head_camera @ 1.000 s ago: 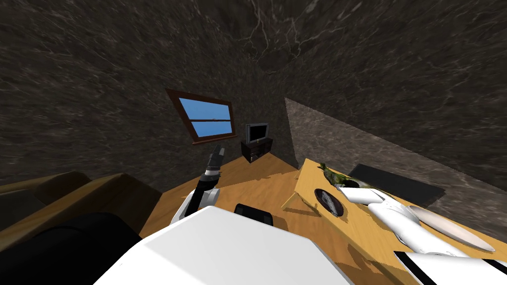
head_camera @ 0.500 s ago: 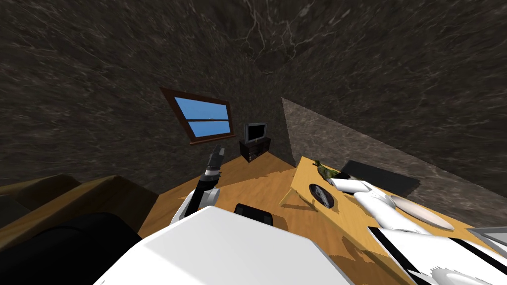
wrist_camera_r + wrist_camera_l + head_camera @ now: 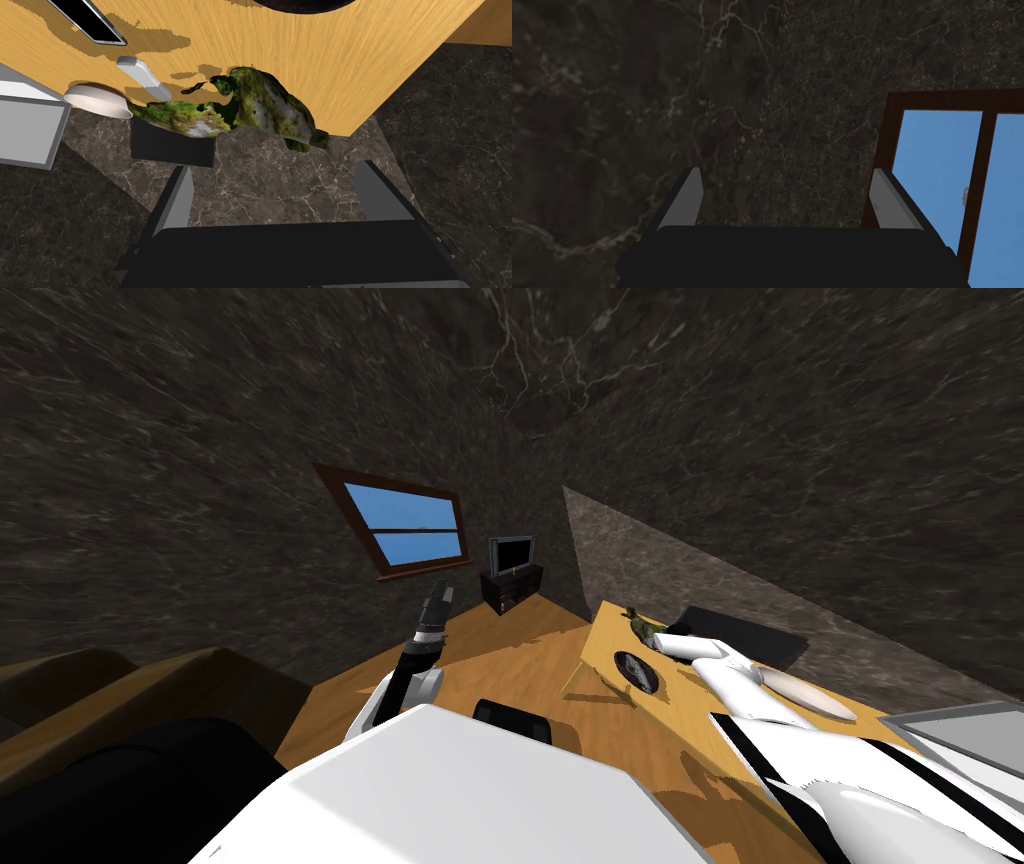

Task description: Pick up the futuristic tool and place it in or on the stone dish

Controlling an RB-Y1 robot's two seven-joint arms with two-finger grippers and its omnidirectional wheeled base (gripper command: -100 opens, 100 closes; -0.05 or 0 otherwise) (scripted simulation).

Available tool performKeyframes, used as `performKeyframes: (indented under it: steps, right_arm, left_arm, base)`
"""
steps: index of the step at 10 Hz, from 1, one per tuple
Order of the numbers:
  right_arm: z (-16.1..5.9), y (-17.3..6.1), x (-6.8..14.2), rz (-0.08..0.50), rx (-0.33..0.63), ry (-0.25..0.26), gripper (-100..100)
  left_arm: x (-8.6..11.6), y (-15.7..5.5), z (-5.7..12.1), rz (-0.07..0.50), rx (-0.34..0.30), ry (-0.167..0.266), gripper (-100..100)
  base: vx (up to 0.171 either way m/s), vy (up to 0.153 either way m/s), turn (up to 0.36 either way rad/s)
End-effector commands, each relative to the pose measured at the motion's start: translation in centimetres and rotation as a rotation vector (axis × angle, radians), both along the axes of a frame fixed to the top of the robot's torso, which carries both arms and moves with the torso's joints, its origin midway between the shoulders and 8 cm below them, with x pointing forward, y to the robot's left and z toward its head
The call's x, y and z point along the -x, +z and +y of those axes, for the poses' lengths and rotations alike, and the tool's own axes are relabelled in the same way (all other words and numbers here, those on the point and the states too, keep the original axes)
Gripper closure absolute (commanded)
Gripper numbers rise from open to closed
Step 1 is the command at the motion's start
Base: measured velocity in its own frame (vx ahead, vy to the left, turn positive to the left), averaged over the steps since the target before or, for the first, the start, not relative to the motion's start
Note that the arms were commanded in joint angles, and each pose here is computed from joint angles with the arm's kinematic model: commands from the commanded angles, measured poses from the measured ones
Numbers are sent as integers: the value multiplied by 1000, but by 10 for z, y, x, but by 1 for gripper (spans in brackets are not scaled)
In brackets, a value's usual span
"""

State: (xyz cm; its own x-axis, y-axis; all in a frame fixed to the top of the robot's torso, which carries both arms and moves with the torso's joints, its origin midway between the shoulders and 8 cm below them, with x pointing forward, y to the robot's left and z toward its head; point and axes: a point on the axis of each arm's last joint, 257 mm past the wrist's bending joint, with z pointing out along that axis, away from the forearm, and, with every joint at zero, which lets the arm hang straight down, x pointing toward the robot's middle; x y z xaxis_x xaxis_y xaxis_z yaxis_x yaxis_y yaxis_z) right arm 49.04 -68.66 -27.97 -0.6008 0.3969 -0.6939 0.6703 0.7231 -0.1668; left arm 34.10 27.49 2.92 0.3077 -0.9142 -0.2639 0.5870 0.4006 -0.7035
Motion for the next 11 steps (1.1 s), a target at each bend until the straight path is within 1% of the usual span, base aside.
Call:
performKeyframes:
  steps: [1,2,3,4,5,7,8,9,11]
  right_arm:
    - [3,-2,5,37,-9,-2,-100]
    - [3,-3,8,45,-13,-6,-100]
    - [31,-8,-9,59,-57,21,-100]
    - [48,0,-25,49,-85,44,-100]
    - [50,2,-21,64,-112,32,-100]
    - [50,3,-23,88,-90,73,-100]
    - [49,3,-22,79,-96,59,-100]
    - [49,3,-22,82,-94,63,0]
    - [49,3,-22,82,-94,63,0]
  left_arm:
    - [0,0,0,0,0,0,0]
    - [0,0,0,0,0,0,0]
    - [0,0,0,0,0,0,0]
    - [0,0,0,0,0,0,0]
    - [0,0,0,0,0,0,0]
    - [0,0,0,0,0,0,0]
    - [0,0,0,0,0,0,0]
    - [0,0,0,0,0,0,0]
    - [0,0,0,0,0,0,0]
  base:
    - [0,0,0]
    - [8,5,-2]
    - [-66,-63,-206]
    - [-91,-65,-114]
    - [-54,-26,11]
    - [-6,0,8]
    - [0,0,0]
    - [0,0,0]
    - [0,0,0]
